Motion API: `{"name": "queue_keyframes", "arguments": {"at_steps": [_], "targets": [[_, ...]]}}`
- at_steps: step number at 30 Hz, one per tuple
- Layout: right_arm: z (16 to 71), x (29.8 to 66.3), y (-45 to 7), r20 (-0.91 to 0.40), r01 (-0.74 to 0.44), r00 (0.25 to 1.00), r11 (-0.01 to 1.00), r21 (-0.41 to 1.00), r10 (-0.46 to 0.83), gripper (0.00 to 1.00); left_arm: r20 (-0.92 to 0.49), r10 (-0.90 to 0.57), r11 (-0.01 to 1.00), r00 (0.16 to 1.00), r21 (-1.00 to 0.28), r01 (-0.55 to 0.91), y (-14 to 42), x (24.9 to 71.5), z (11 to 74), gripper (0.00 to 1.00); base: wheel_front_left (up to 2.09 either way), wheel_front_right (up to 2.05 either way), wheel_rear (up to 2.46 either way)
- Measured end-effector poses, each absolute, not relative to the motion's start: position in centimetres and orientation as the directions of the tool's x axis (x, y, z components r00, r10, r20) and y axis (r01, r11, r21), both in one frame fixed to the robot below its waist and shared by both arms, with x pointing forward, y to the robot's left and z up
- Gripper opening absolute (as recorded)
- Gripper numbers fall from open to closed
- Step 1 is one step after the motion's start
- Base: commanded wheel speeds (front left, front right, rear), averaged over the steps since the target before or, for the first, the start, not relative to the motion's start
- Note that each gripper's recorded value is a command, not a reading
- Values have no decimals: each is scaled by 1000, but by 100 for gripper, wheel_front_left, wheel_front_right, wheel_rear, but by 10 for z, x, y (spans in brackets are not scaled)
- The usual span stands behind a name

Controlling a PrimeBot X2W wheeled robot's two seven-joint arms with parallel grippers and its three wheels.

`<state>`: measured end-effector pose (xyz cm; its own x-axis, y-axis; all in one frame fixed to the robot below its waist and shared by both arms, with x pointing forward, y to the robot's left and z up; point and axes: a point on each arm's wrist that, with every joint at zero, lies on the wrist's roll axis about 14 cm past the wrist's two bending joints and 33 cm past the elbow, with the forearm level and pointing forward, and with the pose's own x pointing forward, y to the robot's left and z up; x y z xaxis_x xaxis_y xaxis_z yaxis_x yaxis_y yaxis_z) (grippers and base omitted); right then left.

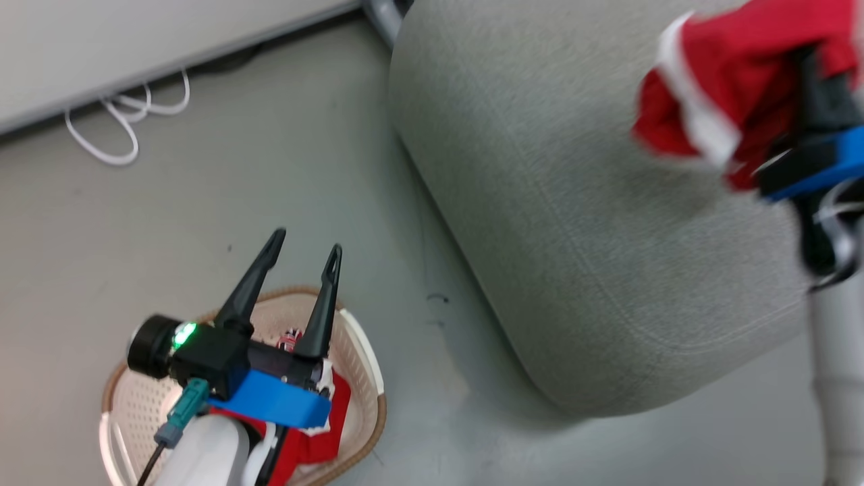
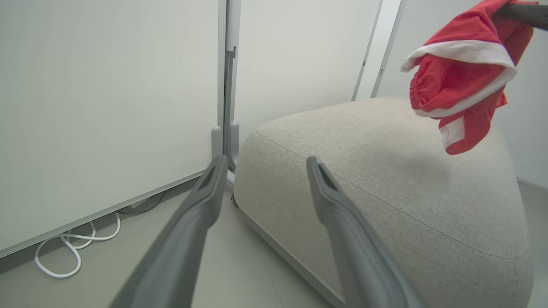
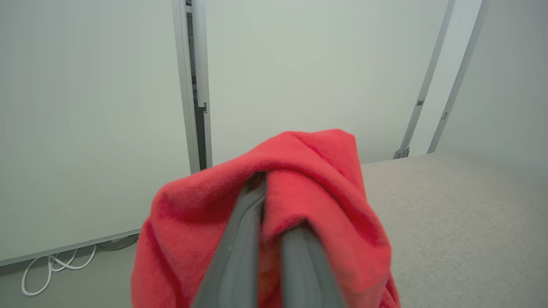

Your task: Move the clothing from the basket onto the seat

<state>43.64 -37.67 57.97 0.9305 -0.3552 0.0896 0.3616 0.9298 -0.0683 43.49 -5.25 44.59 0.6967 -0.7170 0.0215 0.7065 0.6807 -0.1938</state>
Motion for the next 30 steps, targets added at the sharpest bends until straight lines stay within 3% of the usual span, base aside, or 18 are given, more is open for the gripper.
{"name": "queue_keyframes", "arguments": {"at_steps": [12, 21, 23, 24, 30], "targets": [[577, 521, -452, 142, 487, 868, 872, -48, -477, 0, 22, -711, 685, 702, -200, 700, -35, 477, 400, 100, 0, 0, 0], [467, 547, -456, -81, 504, 857, 861, -70, -509, 3, -9, -689, 709, 725, -219, 671, -18, 485, 365, 100, 0, 0, 0], [447, 544, -455, -137, 500, 851, 862, -89, -508, 76, -22, -685, 714, 728, -220, 665, -14, 483, 361, 100, 0, 0, 0], [440, 540, -455, -160, 505, 843, 859, -88, -513, 100, -26, -683, 716, 730, -219, 663, -13, 482, 360, 100, 0, 0, 0], [423, 525, -451, -244, 504, 824, 859, -96, -511, 100, -17, -673, 725, 739, -208, 656, -9, 481, 373, 100, 0, 0, 0]]}}
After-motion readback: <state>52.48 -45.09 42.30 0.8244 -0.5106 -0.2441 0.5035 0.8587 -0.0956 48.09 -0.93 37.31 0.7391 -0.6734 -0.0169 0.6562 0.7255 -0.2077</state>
